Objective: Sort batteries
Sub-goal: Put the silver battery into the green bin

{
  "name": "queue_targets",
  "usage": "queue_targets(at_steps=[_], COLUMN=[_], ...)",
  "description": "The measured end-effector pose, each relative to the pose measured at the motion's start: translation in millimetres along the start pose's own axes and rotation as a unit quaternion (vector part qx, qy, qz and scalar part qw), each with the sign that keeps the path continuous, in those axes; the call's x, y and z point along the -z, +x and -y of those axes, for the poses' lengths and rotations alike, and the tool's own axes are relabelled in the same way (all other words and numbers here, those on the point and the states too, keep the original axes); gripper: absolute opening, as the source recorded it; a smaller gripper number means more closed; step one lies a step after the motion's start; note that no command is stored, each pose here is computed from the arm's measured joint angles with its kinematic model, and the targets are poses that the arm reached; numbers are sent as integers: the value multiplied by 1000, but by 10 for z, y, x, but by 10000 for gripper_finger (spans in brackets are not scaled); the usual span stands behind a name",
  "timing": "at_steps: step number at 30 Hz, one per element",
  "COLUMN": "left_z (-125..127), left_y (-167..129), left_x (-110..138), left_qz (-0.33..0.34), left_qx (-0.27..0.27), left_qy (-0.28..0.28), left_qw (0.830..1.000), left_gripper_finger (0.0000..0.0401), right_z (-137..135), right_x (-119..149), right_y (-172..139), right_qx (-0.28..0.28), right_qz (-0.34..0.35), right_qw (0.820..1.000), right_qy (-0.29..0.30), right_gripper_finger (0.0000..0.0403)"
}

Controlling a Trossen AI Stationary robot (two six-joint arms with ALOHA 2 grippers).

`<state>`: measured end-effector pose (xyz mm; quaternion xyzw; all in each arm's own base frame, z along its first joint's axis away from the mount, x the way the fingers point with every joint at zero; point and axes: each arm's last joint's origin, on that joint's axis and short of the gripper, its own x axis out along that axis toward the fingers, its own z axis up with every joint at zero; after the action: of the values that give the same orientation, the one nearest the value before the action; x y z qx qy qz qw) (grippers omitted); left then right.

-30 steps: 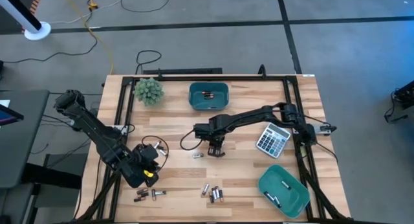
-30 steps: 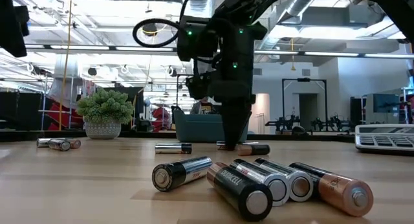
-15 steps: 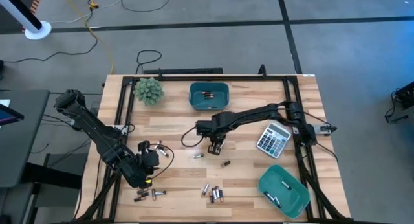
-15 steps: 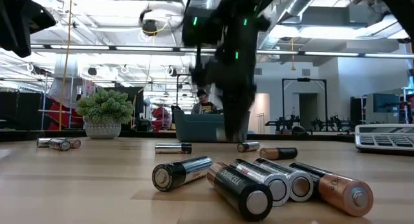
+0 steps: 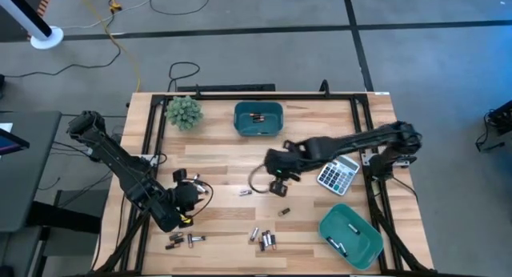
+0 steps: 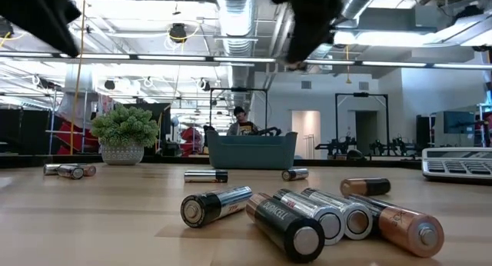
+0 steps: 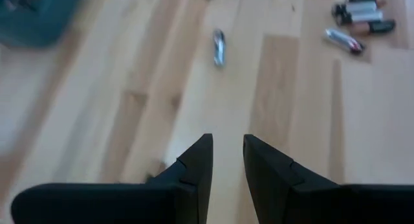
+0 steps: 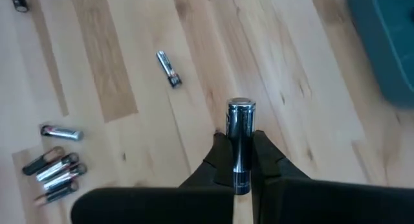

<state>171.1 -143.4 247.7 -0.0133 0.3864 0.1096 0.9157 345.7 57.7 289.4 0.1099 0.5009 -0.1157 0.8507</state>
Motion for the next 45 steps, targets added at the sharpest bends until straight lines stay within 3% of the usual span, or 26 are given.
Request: queue_targets(at_steps=[9,15,21,30,38,45], left_z=[36,-5,-134,-303,-350,-350], left_y=[234,461,627,740,766,766], left_x=[-41,-53,-115,-216,-237,-236], left_qz=[78,121,143,147,142,139], left_qx=[31,102,162,192,198,200], left_qy=[43,52,50,45,33,18], left_qw=[996,986,975,969,969,970], left_gripper_finger=[83,83,83,83,83,83], right_z=[-287,-494,-766,-930,-958,-976], right_x=[848,1438,1948,2515,2623,2659], right_y=[-480,-711,-882,-451,42,224], right_qx=[-1,44,39,55,54,80], right_qz=[-10,-74,-94,-151,-172,-203], right_qw=[993,976,958,930,928,923], right_qy=[118,199,269,329,327,318], right_gripper_finger=[12,12,13,13,13,24])
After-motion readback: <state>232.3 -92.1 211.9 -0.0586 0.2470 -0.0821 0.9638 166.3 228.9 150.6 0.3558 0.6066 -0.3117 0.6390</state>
